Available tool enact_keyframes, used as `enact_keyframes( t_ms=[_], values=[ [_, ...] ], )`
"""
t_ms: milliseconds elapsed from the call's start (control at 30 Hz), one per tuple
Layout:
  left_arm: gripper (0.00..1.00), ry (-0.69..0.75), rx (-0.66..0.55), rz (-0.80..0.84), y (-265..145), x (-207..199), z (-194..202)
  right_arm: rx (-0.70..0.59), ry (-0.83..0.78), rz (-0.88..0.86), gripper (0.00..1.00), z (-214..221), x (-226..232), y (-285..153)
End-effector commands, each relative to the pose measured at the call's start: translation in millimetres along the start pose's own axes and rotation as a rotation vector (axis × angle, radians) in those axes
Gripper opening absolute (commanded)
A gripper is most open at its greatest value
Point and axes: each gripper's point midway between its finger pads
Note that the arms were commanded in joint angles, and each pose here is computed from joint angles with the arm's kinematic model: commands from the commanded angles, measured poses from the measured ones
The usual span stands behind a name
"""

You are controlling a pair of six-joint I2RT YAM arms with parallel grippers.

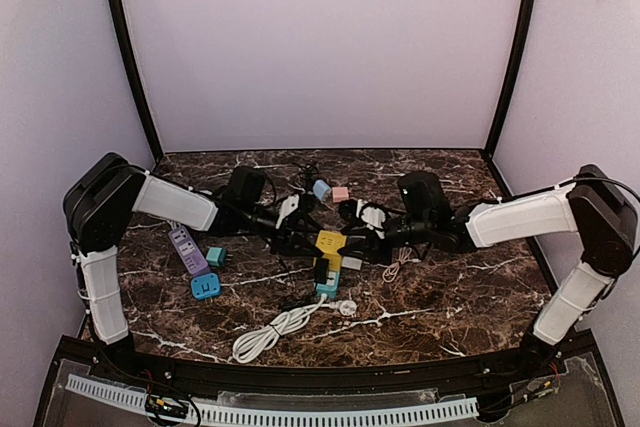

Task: Insert the plug
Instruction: Press the plug into the socket.

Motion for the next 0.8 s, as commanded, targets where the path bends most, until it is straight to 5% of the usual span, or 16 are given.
enact_keyframes(
  t_ms=[0, 467, 533, 633, 767],
  values=[
    [0.01, -0.053, 0.067, 0.028, -3, -15, 6, -0.022, -0.008, 0.024, 0.48, -10, 6, -11],
    [0.01, -0.178, 0.052, -0.161, 9, -5, 17, 0.067, 0.277, 0.385, 0.53, -18, -49, -53],
    [0.17, -0.171, 0.047, -0.179, 8, -2, 12, 0.087, 0.337, 0.442, 0.54, -18, -57, -60],
    [0.53, -0.139, 0.027, -0.204, 3, 4, -4, 0.1, 0.41, 0.505, 0.56, -16, -63, -68],
    [0.71, -0.118, 0.017, -0.268, -9, 15, -27, 0.12, 0.501, 0.588, 0.57, -15, -69, -72]
  ],
)
Point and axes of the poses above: each gripper's point midway between its finger pads, its own y axis out along the fingers, its own x axis along the line the jaws close on, z = x × y, and after that the axes turned 4 degrees about y, right-handed
